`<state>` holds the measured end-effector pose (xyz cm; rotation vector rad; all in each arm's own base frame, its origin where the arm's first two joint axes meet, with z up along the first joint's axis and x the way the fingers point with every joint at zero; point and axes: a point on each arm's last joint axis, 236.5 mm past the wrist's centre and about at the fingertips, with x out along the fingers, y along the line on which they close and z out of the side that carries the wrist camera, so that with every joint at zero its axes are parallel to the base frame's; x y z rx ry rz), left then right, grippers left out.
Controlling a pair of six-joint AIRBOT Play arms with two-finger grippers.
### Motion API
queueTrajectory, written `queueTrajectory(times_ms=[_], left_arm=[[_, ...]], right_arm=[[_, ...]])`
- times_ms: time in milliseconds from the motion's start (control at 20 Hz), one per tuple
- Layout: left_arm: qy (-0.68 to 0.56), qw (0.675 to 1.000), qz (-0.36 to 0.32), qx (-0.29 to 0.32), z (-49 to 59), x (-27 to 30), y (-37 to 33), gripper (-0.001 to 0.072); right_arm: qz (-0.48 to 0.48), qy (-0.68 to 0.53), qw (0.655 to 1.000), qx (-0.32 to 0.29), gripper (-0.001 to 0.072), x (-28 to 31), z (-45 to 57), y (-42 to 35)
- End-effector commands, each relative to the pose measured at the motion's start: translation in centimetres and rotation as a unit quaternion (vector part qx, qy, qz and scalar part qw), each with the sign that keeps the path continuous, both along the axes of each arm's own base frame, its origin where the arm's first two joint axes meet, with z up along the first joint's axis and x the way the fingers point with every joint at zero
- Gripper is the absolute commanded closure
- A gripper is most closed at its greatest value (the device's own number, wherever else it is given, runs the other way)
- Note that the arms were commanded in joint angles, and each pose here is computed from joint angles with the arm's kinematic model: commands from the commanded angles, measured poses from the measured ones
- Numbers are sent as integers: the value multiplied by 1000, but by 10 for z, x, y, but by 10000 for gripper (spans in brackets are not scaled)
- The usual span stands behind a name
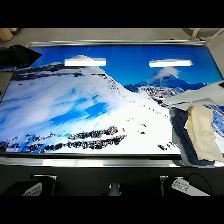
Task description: Fold the shirts.
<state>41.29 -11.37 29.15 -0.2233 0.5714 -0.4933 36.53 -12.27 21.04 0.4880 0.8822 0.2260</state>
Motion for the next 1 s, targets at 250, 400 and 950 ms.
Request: queueTrajectory(times_ms=[250, 400, 950], left_arm=[[-14, 1000, -14, 22, -1, 0, 0, 681], [-19, 999, -14, 25, -1, 4, 1, 682], [-22, 999, -13, 27, -3, 8, 1, 682]], right_arm=[[-157, -5, 987, 14, 685, -34, 17, -73], [-163, 83, 983, -34, 685, -76, -3, -73], [-180, 364, 912, -67, 684, -224, -148, -39]])
